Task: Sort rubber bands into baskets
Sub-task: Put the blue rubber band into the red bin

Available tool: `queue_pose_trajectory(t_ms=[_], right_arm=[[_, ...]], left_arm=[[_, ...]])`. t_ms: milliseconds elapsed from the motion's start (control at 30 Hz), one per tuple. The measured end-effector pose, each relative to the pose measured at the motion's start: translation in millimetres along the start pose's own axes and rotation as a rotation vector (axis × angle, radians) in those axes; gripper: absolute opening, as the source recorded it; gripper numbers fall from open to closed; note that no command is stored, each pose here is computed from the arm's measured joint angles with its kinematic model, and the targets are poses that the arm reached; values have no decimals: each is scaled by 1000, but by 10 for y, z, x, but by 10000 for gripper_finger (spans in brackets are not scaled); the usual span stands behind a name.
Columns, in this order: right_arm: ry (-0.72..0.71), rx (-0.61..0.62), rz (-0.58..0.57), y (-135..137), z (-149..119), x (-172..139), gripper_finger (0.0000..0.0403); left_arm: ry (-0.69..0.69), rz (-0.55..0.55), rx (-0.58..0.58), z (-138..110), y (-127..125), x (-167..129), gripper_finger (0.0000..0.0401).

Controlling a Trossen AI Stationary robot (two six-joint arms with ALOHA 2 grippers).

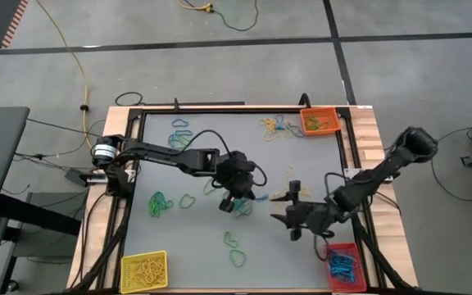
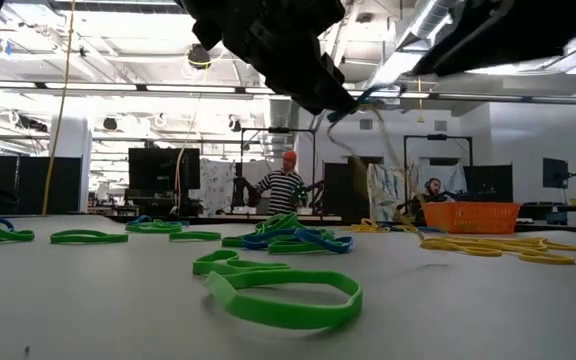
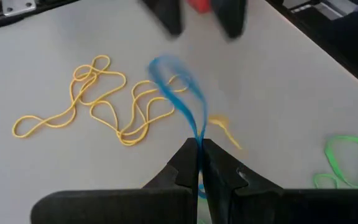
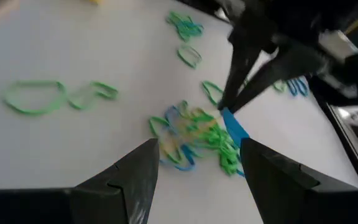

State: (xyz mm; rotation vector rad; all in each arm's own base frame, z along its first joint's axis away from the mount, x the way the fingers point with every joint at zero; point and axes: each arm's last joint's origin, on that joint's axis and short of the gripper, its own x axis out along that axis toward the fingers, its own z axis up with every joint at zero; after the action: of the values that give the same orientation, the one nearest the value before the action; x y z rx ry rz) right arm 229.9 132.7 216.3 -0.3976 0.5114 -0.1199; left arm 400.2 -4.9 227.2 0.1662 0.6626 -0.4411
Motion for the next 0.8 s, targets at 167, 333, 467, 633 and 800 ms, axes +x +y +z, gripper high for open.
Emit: queue_pose_trajectory(t_ms=[167, 333, 467, 633, 800], right_arm=[[31, -56, -78, 2, -48, 144, 255], [26, -115, -127, 14, -48, 230, 255], [29, -130, -142, 6, -58, 306, 253], [13, -147, -115, 12, -49, 356, 215], [3, -144, -73, 10, -40, 364, 131]], left_arm=[[26, -12, -11, -26, -13, 1, 1], [51, -30, -26, -58, -16, -4, 1], [47, -40, -26, -55, -20, -3, 1], [45, -45, -28, -54, -24, -2, 1], [44, -49, -29, -53, -25, -2, 1]])
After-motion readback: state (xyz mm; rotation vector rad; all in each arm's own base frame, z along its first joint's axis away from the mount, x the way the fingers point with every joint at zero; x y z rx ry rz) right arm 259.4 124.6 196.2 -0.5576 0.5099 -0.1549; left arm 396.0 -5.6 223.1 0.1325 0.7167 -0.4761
